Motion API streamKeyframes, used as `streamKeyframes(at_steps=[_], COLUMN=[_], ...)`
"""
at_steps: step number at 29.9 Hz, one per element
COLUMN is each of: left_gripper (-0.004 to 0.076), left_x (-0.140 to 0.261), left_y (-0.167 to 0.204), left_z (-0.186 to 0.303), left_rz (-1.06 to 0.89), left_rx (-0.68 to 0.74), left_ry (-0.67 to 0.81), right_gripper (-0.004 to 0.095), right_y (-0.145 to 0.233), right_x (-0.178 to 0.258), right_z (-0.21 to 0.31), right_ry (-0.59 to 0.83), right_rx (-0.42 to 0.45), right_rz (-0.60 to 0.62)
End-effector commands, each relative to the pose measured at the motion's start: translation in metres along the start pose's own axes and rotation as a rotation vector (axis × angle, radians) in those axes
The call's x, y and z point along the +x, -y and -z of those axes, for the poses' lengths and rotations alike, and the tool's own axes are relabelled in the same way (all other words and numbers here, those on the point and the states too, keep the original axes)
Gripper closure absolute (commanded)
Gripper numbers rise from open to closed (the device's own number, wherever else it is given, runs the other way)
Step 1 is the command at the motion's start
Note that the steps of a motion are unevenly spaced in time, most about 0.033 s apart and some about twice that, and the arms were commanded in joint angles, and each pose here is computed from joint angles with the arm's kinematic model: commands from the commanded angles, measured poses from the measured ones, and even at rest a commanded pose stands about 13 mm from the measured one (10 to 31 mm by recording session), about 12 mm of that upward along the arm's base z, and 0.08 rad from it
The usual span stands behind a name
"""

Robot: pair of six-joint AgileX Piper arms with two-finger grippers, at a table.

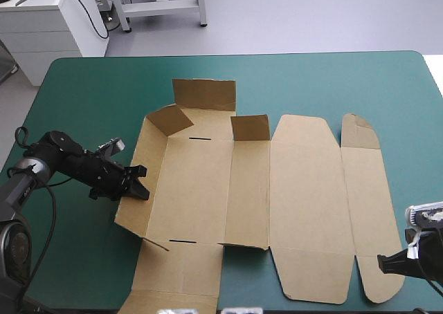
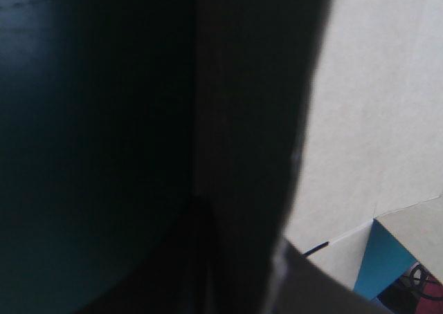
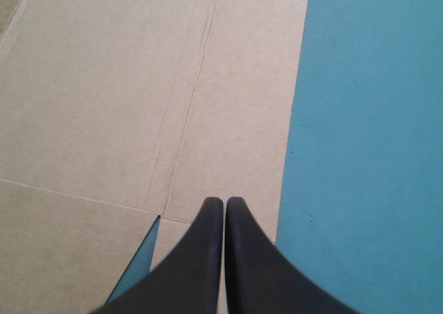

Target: Fold the box

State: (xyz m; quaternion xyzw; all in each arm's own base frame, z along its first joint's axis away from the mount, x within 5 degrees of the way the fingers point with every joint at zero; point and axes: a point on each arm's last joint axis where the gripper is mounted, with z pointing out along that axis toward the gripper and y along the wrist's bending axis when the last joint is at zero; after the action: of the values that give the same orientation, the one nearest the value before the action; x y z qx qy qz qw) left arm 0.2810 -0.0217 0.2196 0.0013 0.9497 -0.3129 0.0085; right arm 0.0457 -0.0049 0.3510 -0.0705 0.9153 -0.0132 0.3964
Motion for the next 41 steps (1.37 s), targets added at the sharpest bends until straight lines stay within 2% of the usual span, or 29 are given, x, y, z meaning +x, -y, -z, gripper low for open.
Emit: streamKeyframes(at_steps=[1, 8, 11, 14, 18, 23, 29, 35, 41], left_gripper=[0.0731, 0.0731, 0.0731, 0.0731, 0.0731, 0.0731, 0.0731, 0.0731, 0.0731], left_x=[0.007, 0.008, 0.003, -0.007, -0.020, -0.021, -0.009, -0.007, -0.010], left_y=[0.017, 0.020, 0.024, 0.038, 0.078, 0.131, 0.180, 0.210, 0.236], left_z=[0.010, 0.017, 0.031, 0.054, 0.074, 0.079, 0.068, 0.044, 0.026], left_rz=[-0.020, -0.049, -0.082, -0.164, -0.361, -0.630, -1.052, -1.262, -1.434], left_rx=[0.076, 0.048, -0.052, -0.217, -0.381, -0.522, -0.775, -1.015, -1.105], left_ry=[-0.039, -0.022, 0.001, 0.046, 0.116, 0.158, 0.111, 0.118, 0.242], right_gripper=[0.0910, 0.0910, 0.0910, 0.0910, 0.0910, 0.0910, 0.0910, 0.0910, 0.0910], right_y=[0.003, 0.003, 0.003, 0.003, 0.003, 0.002, 0.002, 0.001, 0.001], right_x=[-0.007, -0.007, -0.007, -0.007, -0.008, -0.008, -0.008, -0.007, -0.006], right_z=[0.004, 0.004, 0.004, 0.004, 0.003, 0.003, 0.003, 0.003, 0.003], right_ry=[0.035, 0.038, 0.042, 0.042, 0.041, 0.040, 0.038, 0.037, 0.026], right_rx=[0.027, 0.028, 0.027, 0.027, 0.027, 0.025, 0.016, 0.007, 0.009], right_rz=[0.005, 0.005, 0.005, 0.005, 0.006, 0.005, 0.002, -0.001, -0.001])
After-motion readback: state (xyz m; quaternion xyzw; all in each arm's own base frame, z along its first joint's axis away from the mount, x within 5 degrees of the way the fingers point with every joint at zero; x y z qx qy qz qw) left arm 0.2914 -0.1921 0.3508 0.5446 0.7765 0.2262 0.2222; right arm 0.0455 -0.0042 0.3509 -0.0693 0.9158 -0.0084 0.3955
